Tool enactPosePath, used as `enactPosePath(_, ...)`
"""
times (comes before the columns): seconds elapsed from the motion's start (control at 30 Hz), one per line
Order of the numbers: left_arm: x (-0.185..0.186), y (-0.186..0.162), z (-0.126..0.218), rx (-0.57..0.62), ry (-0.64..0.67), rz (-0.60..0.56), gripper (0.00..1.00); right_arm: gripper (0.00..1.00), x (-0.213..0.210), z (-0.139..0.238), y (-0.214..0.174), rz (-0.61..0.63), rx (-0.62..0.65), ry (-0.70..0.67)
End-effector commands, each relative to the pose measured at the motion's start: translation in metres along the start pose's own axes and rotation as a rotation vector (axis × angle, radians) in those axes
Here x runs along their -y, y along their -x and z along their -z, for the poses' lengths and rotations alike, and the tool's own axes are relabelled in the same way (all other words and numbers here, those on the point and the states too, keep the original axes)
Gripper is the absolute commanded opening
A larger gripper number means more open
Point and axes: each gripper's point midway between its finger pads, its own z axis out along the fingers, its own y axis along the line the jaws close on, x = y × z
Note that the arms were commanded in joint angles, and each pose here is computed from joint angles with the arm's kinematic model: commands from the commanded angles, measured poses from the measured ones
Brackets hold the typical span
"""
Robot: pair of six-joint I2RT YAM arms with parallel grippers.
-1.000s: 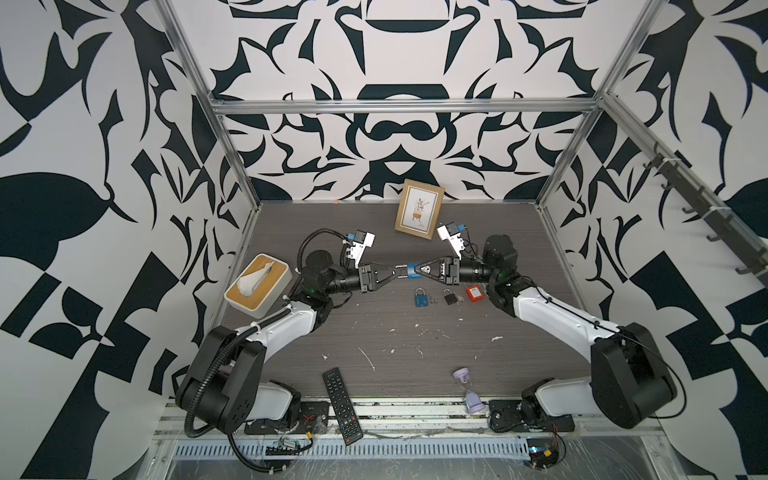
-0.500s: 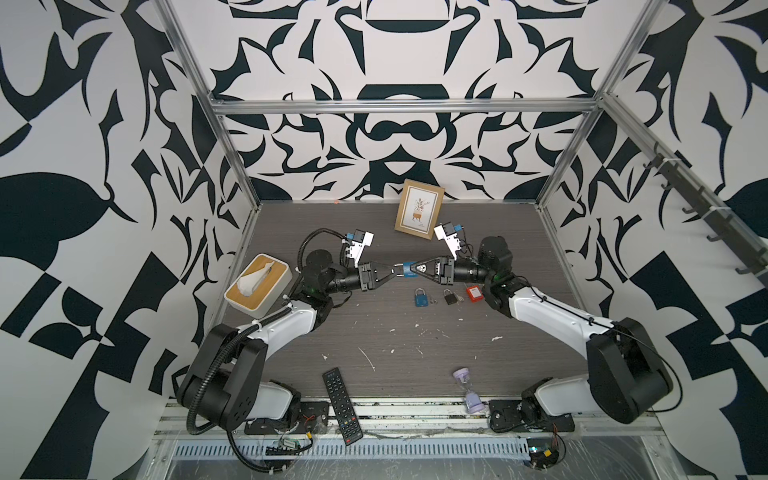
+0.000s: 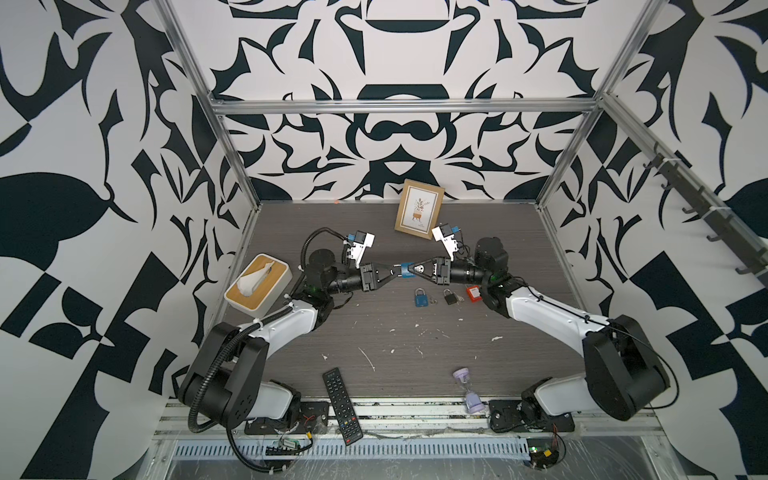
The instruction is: Lock with the key
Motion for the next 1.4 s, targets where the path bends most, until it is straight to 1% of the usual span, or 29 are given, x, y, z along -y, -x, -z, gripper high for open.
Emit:
enactPosePath(0.0,0.021,0.011,0.007,0.020,-0.045,-0.103,0.42,0.00,0.009,0.011,0.012,-0.056,0.065,-0.022)
enactPosePath(0.07,0.018,0.013,0.013,0.039,-0.035,-0.103,0.49,0.00,0.011,0.018,0.014,-0.075,0.083,-0.024)
enactPosePath(0.13,0.017,0.013,0.017,0.048,-0.041,-0.109,0.53,0.00,0.011,0.022,0.014,-0.085,0.083,-0.021)
enactPosePath(0.17,0.017,0.011,0.019,0.051,-0.047,-0.109,0.56,0.00,0.010,0.024,0.014,-0.087,0.083,-0.020)
enactPosePath(0.3,0.019,0.008,0.018,0.041,-0.098,-0.092,0.59,0.00,0.001,0.025,0.011,-0.085,0.071,0.019)
enactPosePath(0.43,0.021,0.010,0.014,0.035,-0.165,-0.069,0.56,0.00,-0.004,0.026,0.009,-0.080,0.071,0.054)
enactPosePath(0.57,0.007,0.010,0.008,0.025,-0.161,-0.022,0.55,0.00,-0.014,0.028,0.013,-0.072,0.090,0.105)
enactPosePath(0.7,0.001,0.010,0.006,0.029,-0.154,-0.010,0.55,0.00,-0.021,0.029,0.015,-0.062,0.095,0.118)
enactPosePath(0.9,0.002,0.010,0.001,0.018,-0.162,-0.004,0.54,0.00,-0.023,0.020,0.012,-0.055,0.070,0.124)
enactPosePath(1.03,0.006,0.011,-0.004,0.012,-0.174,-0.009,0.52,0.00,-0.025,0.015,0.012,-0.048,0.068,0.133)
enactPosePath(1.13,0.008,0.013,-0.007,0.009,-0.182,-0.010,0.49,0.00,-0.028,0.010,0.013,-0.040,0.063,0.139)
enactPosePath(1.37,0.017,0.014,-0.015,-0.005,-0.206,-0.015,0.38,0.00,-0.025,0.004,0.012,-0.033,0.057,0.119)
